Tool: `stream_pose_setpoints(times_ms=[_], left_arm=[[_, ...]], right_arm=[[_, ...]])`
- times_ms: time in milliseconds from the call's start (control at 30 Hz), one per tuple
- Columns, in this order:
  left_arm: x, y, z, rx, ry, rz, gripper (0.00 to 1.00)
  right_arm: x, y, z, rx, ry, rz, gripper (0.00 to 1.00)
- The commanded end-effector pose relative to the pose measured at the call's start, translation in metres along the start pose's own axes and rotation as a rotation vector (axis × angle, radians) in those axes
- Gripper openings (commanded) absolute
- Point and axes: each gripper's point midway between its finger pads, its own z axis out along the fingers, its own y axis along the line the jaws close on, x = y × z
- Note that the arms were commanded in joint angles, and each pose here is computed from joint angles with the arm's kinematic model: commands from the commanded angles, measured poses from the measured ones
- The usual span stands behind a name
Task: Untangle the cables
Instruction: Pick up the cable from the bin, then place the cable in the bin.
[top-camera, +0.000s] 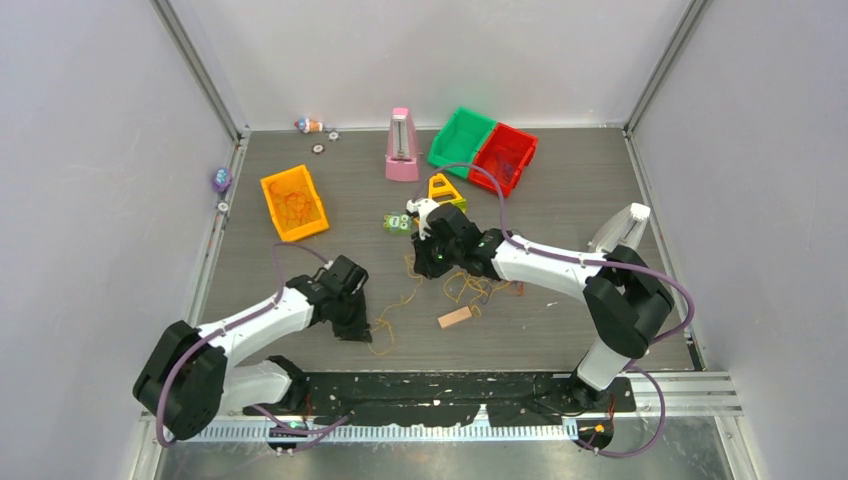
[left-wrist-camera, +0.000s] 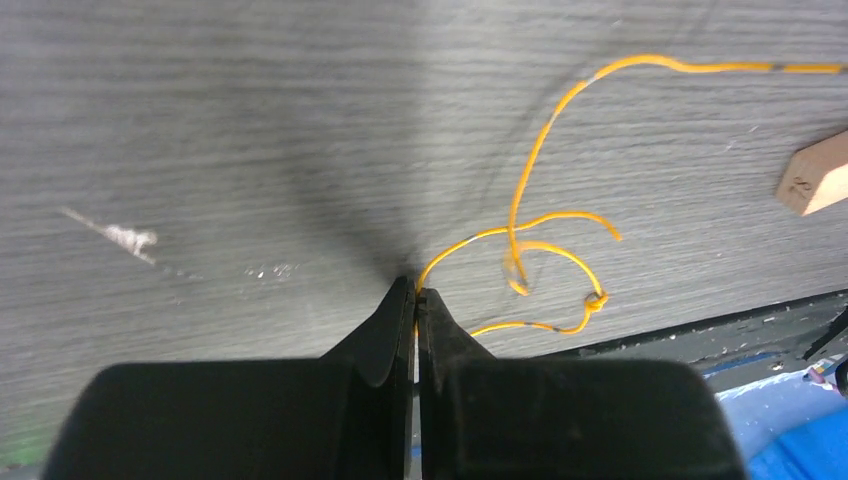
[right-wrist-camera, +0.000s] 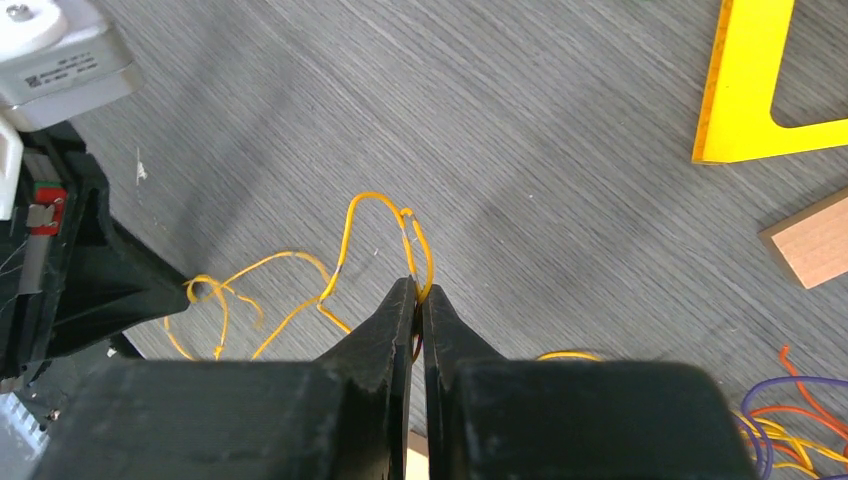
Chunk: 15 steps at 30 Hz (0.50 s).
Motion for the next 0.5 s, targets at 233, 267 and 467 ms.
stream_pose_setpoints(times_ms=[233,267,467], left_arm=[[-0.117,-0.089,-0.042,0.148,-0.351,0.172,0.00],[-0.128,-0.099,-0.047,0.153,-0.365,0.188,0.00],[-0.214,-0.176,-0.064,0.213,-0.482,0.197,0.00]], right_arm=[[-0.040,-0.013,-0.030,-0.029,-0.130,0.038,0.05],[-0.047,-0.033,-0.034,0.007,-0.142,0.081,0.05],[-0.126,-0.115,-0.071,0.220,-0.288,0.165,0.05]])
